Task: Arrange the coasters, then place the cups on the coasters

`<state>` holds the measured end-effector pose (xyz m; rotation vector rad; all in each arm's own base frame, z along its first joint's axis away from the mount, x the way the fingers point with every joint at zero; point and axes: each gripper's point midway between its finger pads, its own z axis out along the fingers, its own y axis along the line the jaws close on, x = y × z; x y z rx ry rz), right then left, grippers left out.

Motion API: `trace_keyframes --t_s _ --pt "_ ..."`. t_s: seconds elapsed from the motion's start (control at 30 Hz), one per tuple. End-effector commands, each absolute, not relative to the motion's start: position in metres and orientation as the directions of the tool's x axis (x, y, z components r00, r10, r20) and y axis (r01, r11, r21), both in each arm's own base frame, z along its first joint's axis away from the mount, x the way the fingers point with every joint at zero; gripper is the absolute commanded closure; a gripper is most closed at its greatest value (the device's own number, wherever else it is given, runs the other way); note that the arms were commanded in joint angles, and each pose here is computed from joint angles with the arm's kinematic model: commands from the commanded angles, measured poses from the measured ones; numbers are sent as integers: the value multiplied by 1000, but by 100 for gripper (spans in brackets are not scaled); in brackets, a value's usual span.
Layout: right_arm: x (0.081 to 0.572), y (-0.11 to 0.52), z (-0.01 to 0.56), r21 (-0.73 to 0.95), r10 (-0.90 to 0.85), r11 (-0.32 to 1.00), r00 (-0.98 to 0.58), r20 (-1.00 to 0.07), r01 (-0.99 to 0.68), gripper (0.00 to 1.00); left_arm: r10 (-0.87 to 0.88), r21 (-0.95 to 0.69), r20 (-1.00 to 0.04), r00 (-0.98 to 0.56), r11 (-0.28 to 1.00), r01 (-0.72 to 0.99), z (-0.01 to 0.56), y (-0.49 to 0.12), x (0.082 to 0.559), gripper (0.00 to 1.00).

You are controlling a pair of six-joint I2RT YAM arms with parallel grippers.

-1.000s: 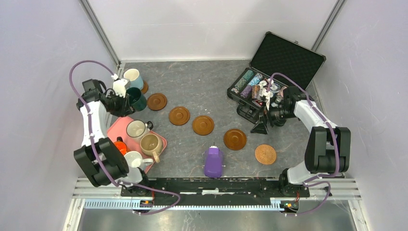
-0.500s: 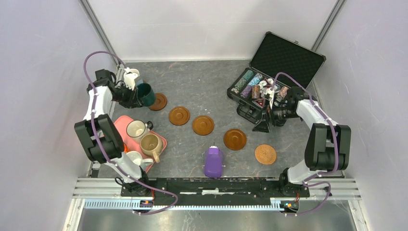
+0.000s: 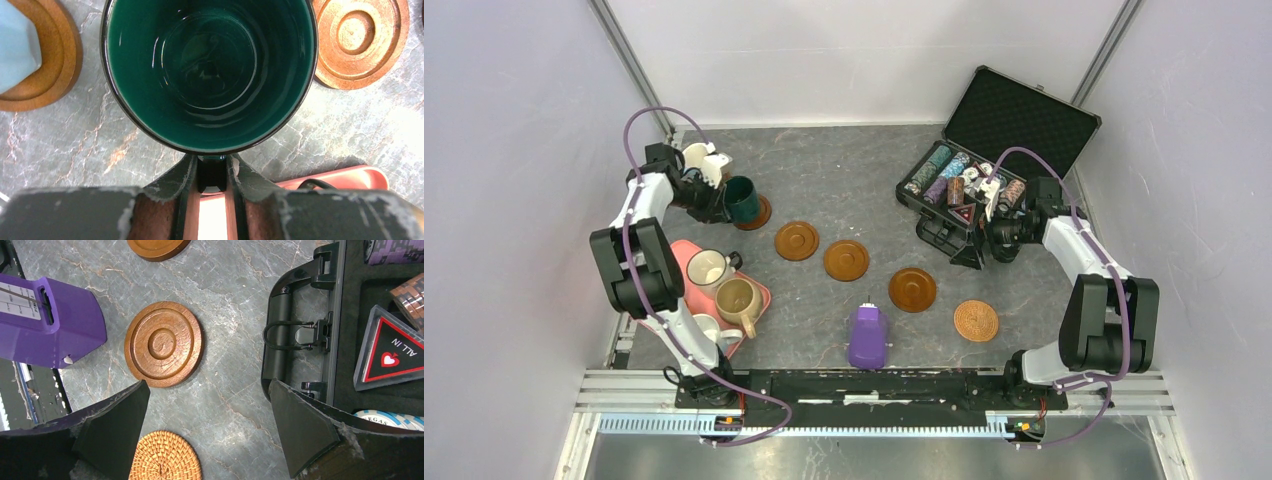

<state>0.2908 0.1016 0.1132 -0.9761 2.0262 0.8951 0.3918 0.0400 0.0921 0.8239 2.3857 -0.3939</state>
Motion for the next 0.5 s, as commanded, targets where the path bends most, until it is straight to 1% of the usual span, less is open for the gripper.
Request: trace_keyframes --t_s 0.0,0.17,0.27,0.47 --pt "299 99 121 236 -347 492 -438 -829 -838 2 533 49 -680 -504 718 694 112 41 429 95" --pt "297 99 119 242 -348 490 -442 -826 -838 2 553 63 -663 -505 713 698 100 44 433 94" --pt "297 99 117 247 -347 487 -445 -825 -838 2 561 67 -653 -509 712 699 94 46 435 91" --pt "295 100 114 264 -348 476 -455 -820 -839 2 577 72 -660 -481 685 725 85 42 433 89"
